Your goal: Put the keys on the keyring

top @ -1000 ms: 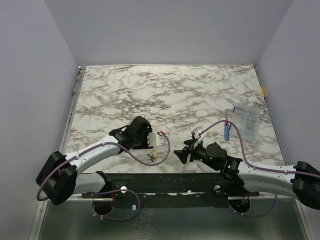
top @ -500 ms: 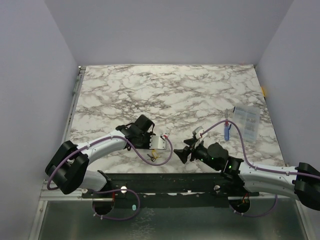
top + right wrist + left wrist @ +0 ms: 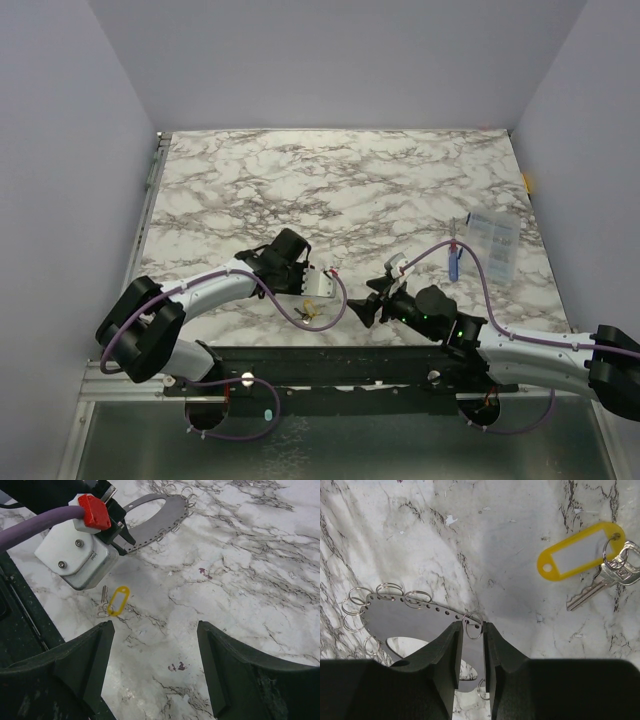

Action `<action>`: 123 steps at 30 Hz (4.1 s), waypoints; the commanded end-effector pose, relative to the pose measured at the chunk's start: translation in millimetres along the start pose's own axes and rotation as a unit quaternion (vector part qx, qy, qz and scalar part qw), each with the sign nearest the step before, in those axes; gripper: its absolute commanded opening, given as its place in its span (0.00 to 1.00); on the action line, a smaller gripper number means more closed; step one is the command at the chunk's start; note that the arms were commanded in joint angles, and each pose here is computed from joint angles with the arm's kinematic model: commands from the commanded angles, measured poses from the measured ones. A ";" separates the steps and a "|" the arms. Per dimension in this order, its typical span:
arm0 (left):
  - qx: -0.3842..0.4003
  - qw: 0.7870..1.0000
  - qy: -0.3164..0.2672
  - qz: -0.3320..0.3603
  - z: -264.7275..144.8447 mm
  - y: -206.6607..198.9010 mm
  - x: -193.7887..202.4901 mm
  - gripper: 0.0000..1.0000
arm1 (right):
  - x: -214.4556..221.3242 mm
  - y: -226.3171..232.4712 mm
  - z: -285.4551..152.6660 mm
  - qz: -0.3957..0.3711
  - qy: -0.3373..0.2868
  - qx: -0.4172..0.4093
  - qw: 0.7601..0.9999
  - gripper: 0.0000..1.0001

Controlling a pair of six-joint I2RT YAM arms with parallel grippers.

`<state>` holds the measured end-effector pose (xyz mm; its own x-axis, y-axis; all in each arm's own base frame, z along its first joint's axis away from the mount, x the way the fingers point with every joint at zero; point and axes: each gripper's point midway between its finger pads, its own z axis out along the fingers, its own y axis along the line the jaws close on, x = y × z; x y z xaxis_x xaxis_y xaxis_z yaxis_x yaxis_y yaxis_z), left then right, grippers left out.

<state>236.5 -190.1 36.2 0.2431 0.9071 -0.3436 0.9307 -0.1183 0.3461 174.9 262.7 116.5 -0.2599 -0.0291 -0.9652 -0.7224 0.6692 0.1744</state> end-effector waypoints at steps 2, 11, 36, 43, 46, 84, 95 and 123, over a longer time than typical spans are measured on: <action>0.000 1.000 0.015 0.013 5.4 -2.1 9.5 0.28 | 2.5 6.7 -1.7 0.007 -0.001 -0.016 1.000 0.77; -0.005 1.000 0.024 0.011 3.3 -5.1 15.2 0.29 | 4.8 8.4 -1.4 0.009 0.004 -0.021 1.000 0.78; -0.013 1.000 0.011 0.017 8.6 1.8 9.4 0.00 | 7.0 7.6 -2.5 0.011 0.003 -0.021 1.000 0.77; -0.067 0.996 -0.042 0.038 -6.9 15.8 -9.5 0.00 | -1.6 4.1 -3.7 0.009 -0.009 -0.010 1.000 0.77; -0.095 0.992 -0.076 0.042 -16.4 21.0 -21.0 0.00 | -5.5 -2.1 -5.0 0.010 -0.016 0.008 1.000 0.78; -0.163 0.834 -0.526 -0.007 -136.1 19.4 -184.2 0.00 | -104.3 36.1 -31.5 -0.137 -0.191 -0.098 0.967 0.78; -0.145 0.782 -0.606 -0.003 -173.5 -0.5 -203.6 0.00 | -105.3 54.8 -22.3 -0.229 -0.184 -0.145 0.945 0.68; -0.095 0.759 -0.644 0.005 -181.8 -23.2 -217.0 0.00 | -117.3 66.7 -31.2 -0.248 -0.182 -0.175 0.935 0.31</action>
<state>124.8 -310.4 256.1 0.4211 -0.2130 -0.8816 0.9070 0.0926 0.4109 142.7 284.6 232.4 0.3375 -0.0055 -0.9413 -0.8721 0.3746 -0.3149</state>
